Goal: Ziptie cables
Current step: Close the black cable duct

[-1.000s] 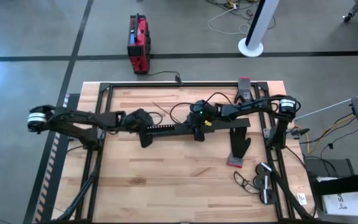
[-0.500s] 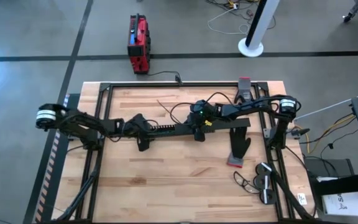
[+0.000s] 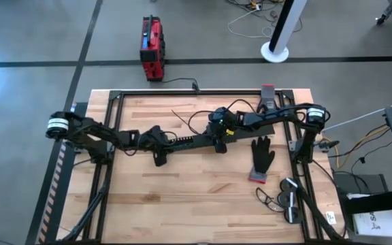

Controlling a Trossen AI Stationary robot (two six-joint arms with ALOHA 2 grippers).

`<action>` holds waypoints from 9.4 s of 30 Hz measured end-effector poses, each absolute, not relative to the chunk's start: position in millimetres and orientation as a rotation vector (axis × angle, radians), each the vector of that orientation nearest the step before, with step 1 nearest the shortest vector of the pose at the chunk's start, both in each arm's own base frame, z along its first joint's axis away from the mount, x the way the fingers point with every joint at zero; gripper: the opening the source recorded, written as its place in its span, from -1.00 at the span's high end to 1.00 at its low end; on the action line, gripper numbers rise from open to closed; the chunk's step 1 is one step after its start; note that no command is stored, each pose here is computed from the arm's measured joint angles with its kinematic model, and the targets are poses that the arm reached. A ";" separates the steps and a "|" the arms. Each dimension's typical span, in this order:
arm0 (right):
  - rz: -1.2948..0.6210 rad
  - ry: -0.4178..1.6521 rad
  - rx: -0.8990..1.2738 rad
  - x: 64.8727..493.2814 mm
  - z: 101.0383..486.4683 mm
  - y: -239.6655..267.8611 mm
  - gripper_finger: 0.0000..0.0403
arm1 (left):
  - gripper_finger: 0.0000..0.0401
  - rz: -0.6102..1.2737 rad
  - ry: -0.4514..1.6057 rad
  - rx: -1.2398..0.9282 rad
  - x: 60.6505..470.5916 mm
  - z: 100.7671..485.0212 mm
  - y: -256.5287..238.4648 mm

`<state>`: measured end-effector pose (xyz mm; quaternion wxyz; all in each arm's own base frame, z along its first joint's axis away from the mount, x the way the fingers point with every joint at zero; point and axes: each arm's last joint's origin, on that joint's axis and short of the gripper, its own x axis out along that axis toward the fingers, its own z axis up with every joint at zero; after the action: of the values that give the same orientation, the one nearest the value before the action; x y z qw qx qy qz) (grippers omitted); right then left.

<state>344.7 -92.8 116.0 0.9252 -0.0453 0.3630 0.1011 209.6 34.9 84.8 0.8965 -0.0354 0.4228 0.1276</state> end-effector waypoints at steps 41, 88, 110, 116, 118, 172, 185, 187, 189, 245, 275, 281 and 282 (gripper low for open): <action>0.194 0.781 -0.075 359.7 114.3 -88.8 -0.08 | -0.06 0.253 0.810 -0.086 213.2 88.1 33.8; 0.096 0.823 -0.011 367.0 118.1 -84.4 -0.08 | -0.08 0.263 0.789 -0.098 214.0 88.7 33.8; 0.108 0.834 -0.034 372.2 122.3 -75.5 -0.08 | -0.11 0.258 0.752 -0.083 216.7 91.3 33.3; 0.172 0.807 -0.093 373.8 122.0 -71.2 -0.08 | -0.09 0.260 0.712 -0.077 221.5 95.7 33.9; 0.141 0.817 -0.102 373.5 121.9 -72.2 -0.07 | -0.10 0.260 0.712 -0.076 221.5 95.7 33.9; 0.023 0.863 0.019 367.8 121.6 -84.2 -0.08 | -0.07 0.247 0.655 -0.077 244.2 102.2 33.0; 0.120 0.843 0.011 369.3 120.2 -72.9 -0.08 | -0.07 0.235 0.659 -0.071 247.1 104.0 31.9; 0.070 0.857 0.011 368.5 119.8 -73.7 -0.08 | -0.10 0.235 0.660 -0.070 246.3 103.4 31.8; 0.042 0.865 0.024 366.3 119.4 -77.1 -0.08 | -0.11 0.235 0.659 -0.077 245.6 102.9 31.5; 0.323 0.846 -0.072 353.4 125.3 -69.3 -0.08 | -0.04 0.183 0.574 -0.056 258.2 99.6 30.9; 0.011 0.901 0.067 357.0 124.1 -71.2 -0.07 | -0.04 0.190 0.558 -0.047 260.9 101.8 31.7; 0.004 0.946 0.071 353.8 122.5 -71.2 -0.07 | -0.03 0.194 0.549 -0.063 261.1 102.3 31.7; 0.014 0.949 0.071 353.4 122.1 -70.8 -0.07 | -0.03 0.193 0.546 -0.065 261.2 102.5 31.6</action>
<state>353.4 -70.8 122.1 0.8888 0.0340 0.4570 0.0068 261.2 31.6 102.5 0.9579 -0.0320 0.2689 0.0953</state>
